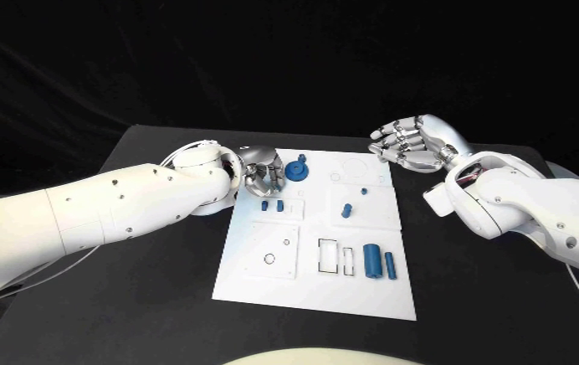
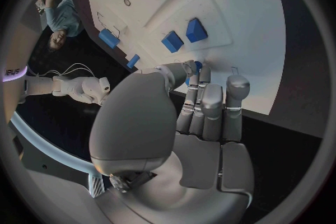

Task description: Assemble the parts on the task board

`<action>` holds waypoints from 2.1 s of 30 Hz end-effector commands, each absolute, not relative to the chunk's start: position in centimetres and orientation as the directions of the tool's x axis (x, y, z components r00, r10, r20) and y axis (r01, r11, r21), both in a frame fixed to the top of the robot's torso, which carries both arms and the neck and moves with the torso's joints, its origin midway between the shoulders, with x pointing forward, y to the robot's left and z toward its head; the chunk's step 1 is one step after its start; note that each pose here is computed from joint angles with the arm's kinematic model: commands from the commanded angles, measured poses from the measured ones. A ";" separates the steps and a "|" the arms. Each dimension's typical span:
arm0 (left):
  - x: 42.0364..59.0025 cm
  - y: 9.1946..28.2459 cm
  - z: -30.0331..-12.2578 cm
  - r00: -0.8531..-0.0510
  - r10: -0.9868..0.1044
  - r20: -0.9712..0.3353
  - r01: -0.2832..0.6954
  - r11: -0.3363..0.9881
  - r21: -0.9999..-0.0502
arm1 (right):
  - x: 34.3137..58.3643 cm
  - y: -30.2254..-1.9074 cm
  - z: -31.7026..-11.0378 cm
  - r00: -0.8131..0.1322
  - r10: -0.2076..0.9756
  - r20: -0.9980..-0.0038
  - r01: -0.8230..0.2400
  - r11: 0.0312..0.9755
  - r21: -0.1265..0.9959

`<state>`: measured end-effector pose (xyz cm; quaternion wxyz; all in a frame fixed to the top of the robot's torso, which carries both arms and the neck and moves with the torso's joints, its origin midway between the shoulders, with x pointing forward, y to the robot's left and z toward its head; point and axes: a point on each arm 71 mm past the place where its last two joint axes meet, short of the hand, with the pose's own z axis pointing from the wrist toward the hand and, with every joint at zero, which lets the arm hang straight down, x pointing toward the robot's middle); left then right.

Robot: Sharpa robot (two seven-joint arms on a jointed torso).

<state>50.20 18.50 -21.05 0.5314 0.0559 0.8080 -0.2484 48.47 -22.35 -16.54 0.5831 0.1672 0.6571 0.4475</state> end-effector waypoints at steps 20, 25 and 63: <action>49.9 18.5 -20.8 -0.403 -0.234 -0.885 0.352 0.853 -0.385 | 48.5 -22.5 -16.8 -0.286 0.722 -0.630 -0.299 0.557 0.774; 49.7 18.9 -20.5 -0.391 -0.269 -0.880 0.356 0.838 -0.414 | 48.6 -22.5 -17.2 -0.307 0.662 -0.683 -0.310 0.610 0.730; 48.2 23.5 -17.4 -0.339 -0.939 0.055 0.018 -0.065 -0.998 | 48.2 -18.2 -20.8 -0.144 -0.042 -0.989 -0.549 0.835 0.045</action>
